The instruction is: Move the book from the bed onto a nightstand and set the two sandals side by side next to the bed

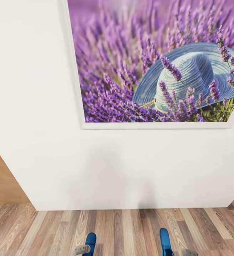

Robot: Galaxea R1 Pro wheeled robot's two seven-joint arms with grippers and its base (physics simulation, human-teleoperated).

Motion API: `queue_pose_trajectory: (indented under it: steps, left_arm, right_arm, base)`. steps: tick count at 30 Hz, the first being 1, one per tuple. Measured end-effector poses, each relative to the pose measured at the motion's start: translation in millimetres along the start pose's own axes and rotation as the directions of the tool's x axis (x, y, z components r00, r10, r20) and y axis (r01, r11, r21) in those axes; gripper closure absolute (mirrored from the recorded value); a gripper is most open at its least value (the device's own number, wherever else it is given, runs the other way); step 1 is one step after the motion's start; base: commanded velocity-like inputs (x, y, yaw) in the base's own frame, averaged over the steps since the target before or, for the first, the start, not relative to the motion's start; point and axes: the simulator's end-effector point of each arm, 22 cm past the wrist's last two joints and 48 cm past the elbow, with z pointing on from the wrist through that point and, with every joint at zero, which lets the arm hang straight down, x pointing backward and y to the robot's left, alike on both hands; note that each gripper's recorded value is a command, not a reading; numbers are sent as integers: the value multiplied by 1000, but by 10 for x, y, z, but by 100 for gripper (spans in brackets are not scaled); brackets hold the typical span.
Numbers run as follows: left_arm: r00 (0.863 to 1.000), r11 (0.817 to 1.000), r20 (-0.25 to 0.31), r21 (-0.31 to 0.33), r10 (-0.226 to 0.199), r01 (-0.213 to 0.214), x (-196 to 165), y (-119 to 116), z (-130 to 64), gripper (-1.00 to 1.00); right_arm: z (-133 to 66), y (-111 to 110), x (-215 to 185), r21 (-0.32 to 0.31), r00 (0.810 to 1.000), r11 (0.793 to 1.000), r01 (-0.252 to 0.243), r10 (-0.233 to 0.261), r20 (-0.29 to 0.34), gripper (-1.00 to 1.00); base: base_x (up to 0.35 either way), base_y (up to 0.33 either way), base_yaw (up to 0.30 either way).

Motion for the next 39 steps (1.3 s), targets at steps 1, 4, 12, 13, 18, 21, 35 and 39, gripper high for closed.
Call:
queue_pose_trajectory:
  steps: [1, 4, 12, 13, 18, 21, 35, 39]
  left_arm:
    - [1000, 1000, 0, 0, 0, 0, 0, 0, 0, 100]
    - [1000, 1000, 0, 0, -1, 1, -1, 0, 1, 100]
    - [1000, 1000, 0, 0, -1, 1, -2, 0, 1, 100]
    - [1000, 1000, 0, 0, -1, 1, -2, 0, 1, 100]
    - [1000, 1000, 0, 0, -1, 1, -2, 0, 1, 100]
    - [1000, 1000, 0, 0, -1, 1, -1, 0, 1, 100]
    - [1000, 1000, 1, 0, 0, 0, 0, 0, -1, 100]
    - [1000, 1000, 1, 0, -1, 1, 0, -1, -2, 100]
  right_arm:
    - [0, 0, -1, 0, 1000, 1000, 0, 0, 0, 100]
    - [-3, -8, -3, 1, 1000, 1000, 0, 0, 0, 100]
    - [-4, -8, -5, 0, 1000, 1000, -2, 2, 1, 100]
    - [-4, -3, -5, -2, 1000, 1000, -3, 3, 1, 100]
    - [-4, 8, 1, -7, 1000, 1000, -5, 5, -2, 100]
    - [-4, 9, 7, -7, 1000, 1000, -7, 7, -5, 100]
    - [-6, -6, 11, 0, 1000, 1000, -6, 6, -6, 100]
    - [-7, -6, 9, 0, 1000, 1000, -6, 6, -5, 100]
  base:
    - [34, 0, 0]
    - [15, 0, 0]
    - [2, 0, 0]
    - [0, 0, 0]
    - [0, 0, 130]
    - [0, 0, 263]
    - [32, 0, 297]
    - [300, 0, 300]
